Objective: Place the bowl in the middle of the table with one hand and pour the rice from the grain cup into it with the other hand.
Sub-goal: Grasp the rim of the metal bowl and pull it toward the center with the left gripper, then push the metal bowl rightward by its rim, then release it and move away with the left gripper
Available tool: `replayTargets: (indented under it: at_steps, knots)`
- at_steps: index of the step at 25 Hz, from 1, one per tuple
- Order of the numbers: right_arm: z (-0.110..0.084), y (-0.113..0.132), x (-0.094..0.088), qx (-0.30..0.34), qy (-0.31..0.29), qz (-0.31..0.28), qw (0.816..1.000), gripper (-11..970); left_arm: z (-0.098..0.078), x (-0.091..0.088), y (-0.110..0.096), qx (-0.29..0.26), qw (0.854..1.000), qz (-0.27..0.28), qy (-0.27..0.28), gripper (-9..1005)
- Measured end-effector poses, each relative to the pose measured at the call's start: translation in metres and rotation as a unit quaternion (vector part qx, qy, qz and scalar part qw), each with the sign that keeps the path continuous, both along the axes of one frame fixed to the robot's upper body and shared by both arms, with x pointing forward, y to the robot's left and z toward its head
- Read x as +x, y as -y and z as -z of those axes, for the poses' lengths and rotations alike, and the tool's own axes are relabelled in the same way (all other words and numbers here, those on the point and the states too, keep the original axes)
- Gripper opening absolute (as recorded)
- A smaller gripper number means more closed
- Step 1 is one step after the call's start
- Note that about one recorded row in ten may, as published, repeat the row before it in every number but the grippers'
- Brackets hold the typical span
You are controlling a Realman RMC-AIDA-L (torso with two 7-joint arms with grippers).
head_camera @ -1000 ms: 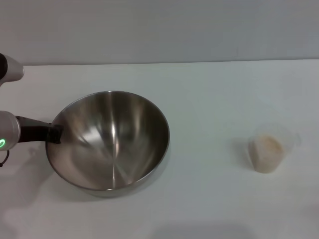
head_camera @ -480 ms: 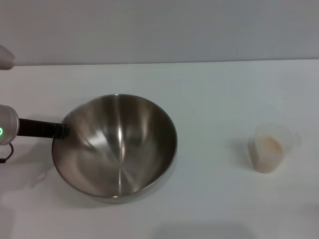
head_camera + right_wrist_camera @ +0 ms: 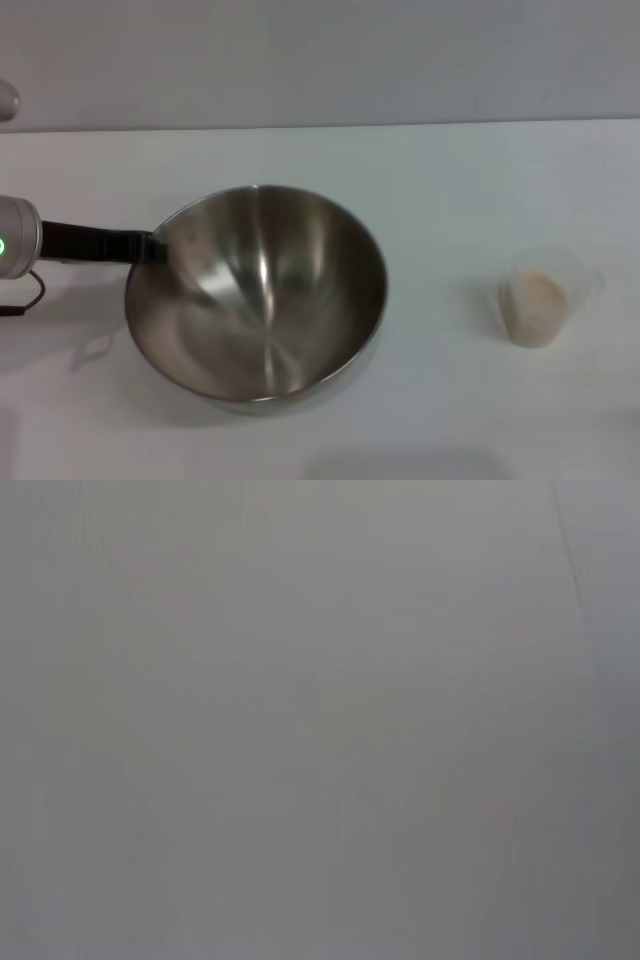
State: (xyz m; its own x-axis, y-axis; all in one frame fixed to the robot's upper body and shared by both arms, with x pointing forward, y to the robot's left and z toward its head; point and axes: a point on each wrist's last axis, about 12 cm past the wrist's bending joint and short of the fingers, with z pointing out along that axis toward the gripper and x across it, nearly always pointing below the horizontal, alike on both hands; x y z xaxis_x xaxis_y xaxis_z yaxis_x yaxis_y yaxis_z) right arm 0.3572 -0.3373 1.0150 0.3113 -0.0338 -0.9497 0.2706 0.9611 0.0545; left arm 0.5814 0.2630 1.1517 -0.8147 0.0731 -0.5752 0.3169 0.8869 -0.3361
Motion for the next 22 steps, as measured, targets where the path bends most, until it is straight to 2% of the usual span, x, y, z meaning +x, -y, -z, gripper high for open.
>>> replayTargets:
  at_steps: [2,6,12,22]
  knots:
    - [0.0,0.0,0.0,0.0,-0.001,-0.001,1.0,844,-0.001,0.001,-0.003,-0.044,0.999,0.01,0.001,43]
    - [0.0,0.0,0.001,0.001,-0.002,-0.001,1.0,844,-0.002,0.001,-0.001,-0.068,0.997,0.022,0.007,48]
    - [0.001,0.0,0.001,0.001,-0.002,-0.001,1.0,844,0.002,0.0,0.01,-0.064,0.997,0.033,0.007,55]
    - [0.001,0.0,0.001,0.001,-0.003,-0.001,1.0,843,0.01,0.003,0.047,-0.047,0.997,0.051,0.015,67]
